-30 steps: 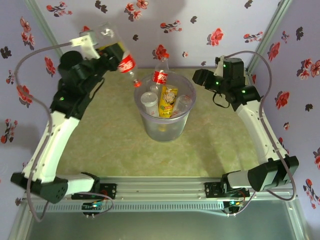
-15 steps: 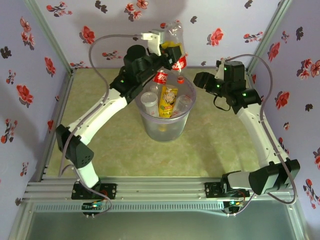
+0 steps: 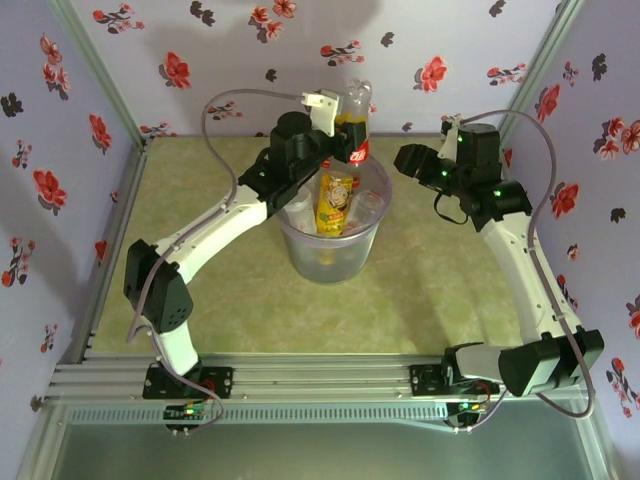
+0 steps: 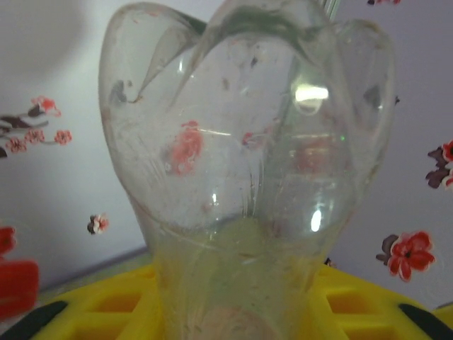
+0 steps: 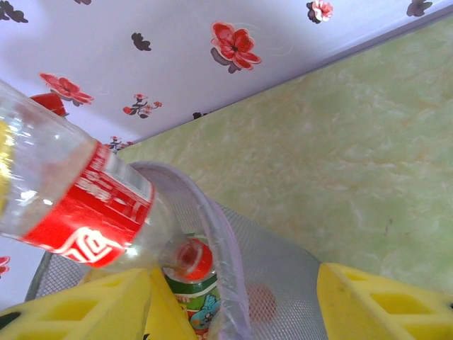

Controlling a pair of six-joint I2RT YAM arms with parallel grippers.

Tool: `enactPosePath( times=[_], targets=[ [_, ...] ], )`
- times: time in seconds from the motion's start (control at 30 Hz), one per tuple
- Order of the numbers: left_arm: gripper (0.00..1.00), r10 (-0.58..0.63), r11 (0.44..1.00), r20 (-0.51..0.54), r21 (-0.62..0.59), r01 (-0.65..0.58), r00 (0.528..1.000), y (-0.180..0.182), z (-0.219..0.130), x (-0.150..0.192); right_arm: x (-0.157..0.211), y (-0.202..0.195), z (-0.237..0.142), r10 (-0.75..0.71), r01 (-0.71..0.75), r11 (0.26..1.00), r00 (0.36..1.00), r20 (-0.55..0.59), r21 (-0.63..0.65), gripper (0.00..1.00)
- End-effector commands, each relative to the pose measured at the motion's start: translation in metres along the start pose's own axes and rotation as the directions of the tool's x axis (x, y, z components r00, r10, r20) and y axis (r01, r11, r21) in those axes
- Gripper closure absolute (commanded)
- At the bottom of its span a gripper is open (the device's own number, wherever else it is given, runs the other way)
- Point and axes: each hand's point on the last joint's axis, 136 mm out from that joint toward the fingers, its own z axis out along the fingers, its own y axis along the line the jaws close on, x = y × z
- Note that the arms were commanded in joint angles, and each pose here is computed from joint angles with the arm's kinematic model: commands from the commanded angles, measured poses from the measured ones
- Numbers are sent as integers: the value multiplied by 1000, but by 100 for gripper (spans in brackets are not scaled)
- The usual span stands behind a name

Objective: Put the plastic bottles in the bin

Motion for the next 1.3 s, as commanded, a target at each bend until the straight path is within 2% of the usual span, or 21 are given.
enactPosePath(
  times=[0.0,0.1,0.17,0.23,0.37,0.53,0.73,0.83,0.93,1.07,1.27],
  targets=[
    [72,-39,999,26,21,39,999,-8,-1,0,2,-1,4,-8,7,1000,1000,-14,-6,36],
    [66,-56,998,-22,37,57,998,-10,2,19,-1,0,6,-9,9,1000,1000,-9,-10,36],
    [59,-55,998,-47,39,57,997,-11,2,29,-2,2,8,-8,8,1000,1000,-14,-17,36],
    [42,-44,998,-67,52,47,997,-14,3,35,-4,4,8,-6,6,1000,1000,-10,-28,36],
    [17,-18,997,-75,70,23,997,-19,3,30,-9,10,10,-8,8,999,1000,-3,-47,35],
    [7,-3,995,-34,99,6,999,-29,1,8,-15,21,14,-16,17,997,1000,7,-76,35],
    [9,-9,992,74,128,-1,997,-40,-14,-33,-24,43,13,-50,52,992,999,20,-113,35],
    [13,-7,992,120,127,-8,993,-43,-17,-53,-26,48,15,-54,56,991,998,19,-124,35],
    [24,-1,996,138,91,-12,990,-38,-10,-61,-23,48,17,-50,51,991,999,14,-123,36],
    [33,-23,996,163,92,8,986,-37,-3,-71,-19,42,16,-50,51,994,999,18,-100,36],
    [57,-52,996,88,79,45,995,-34,15,-52,-19,40,9,-61,63,994,998,25,-88,36]
  ],
)
